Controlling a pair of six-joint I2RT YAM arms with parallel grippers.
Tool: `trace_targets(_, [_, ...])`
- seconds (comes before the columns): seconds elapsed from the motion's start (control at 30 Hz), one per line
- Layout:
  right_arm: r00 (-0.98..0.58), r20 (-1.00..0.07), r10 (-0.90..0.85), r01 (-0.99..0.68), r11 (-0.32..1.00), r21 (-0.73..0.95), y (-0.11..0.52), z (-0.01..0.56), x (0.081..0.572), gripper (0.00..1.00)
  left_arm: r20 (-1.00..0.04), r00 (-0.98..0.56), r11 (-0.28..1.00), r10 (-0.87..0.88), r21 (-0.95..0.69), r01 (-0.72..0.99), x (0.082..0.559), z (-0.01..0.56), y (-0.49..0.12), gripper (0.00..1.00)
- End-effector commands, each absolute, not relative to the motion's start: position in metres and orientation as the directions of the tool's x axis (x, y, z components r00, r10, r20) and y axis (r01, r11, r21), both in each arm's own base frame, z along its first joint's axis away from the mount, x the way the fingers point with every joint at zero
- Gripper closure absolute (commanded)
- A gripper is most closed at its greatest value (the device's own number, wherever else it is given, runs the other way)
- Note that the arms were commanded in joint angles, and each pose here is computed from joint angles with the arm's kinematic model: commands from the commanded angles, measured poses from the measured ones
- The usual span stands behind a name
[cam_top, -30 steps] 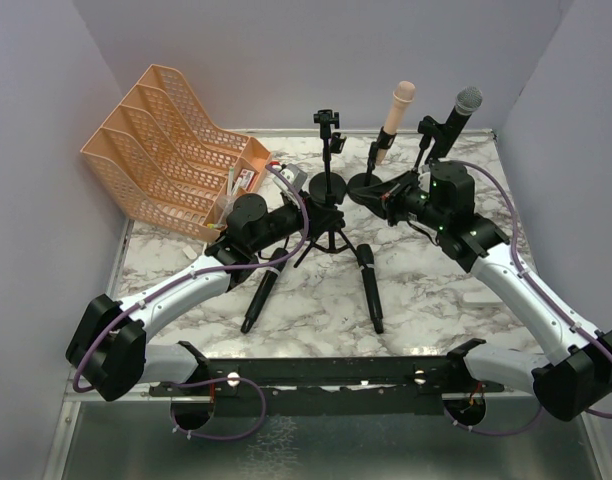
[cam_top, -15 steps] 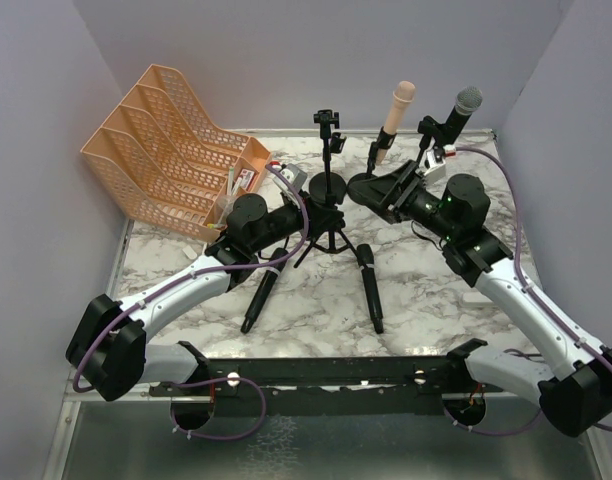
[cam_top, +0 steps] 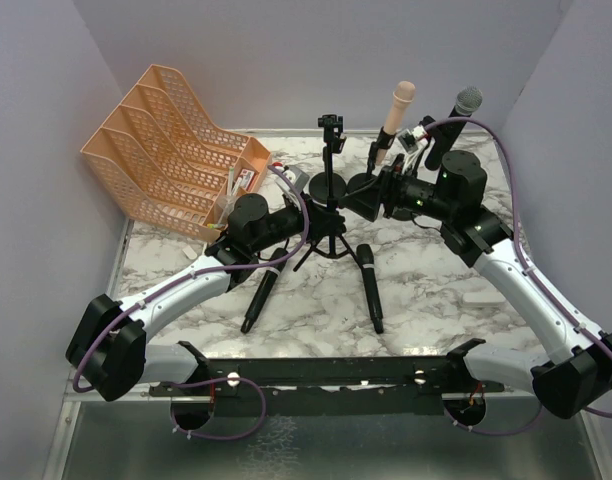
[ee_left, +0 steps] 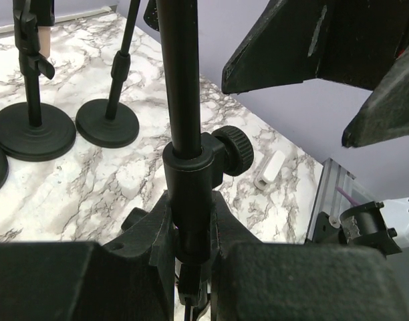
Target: Attach the microphones to the stand
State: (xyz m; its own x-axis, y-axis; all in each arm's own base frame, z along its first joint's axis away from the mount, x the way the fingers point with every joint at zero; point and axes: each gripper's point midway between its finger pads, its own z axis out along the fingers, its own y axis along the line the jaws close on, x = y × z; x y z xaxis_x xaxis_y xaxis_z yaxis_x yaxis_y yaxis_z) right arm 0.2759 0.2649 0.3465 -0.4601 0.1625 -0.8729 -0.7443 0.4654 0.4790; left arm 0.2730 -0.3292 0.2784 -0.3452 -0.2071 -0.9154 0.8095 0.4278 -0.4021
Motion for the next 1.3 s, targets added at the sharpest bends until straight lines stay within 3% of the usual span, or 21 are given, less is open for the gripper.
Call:
trace_targets(0.0, [-0.417,-0.907,0.063,-0.807,0.433,0.402,0.269,0.34,0.27,0.34,-0.925,-0.281,0.365,-0.255,-0.362,0.858,0.264,0.314,-0.333,1.0])
trace_targets(0.2, [-0.439,-0.898,0.033,-0.811,0.416,0.412,0.274,0.334,0.273,0.4,-0.928,-0.279,0.349,-0.249,-0.354,0.868,0.261,0.316,-0.334,1.0])
trace_targets(0.43, [-0.445,-0.894,0.056,-0.8,0.424,0.425,0.275,0.336,0.276,0.64,-0.93,-0.271,0.344,-0.25,-0.347,0.872,0.26,0.319,-0.334,1.0])
trace_targets(0.87, [-0.494,-0.868,0.056,-0.776,0.421,0.469,0.274,0.323,0.27,0.59,-0.932,-0.257,0.347,-0.256,-0.337,0.875,0.259,0.323,-0.332,1.0])
trace_targets(1.27, [-0.6,-0.79,0.126,-0.688,0.421,0.59,0.277,0.313,0.272,0.86,-0.934,-0.24,0.357,-0.264,-0.326,0.876,0.261,0.328,-0.331,1.0])
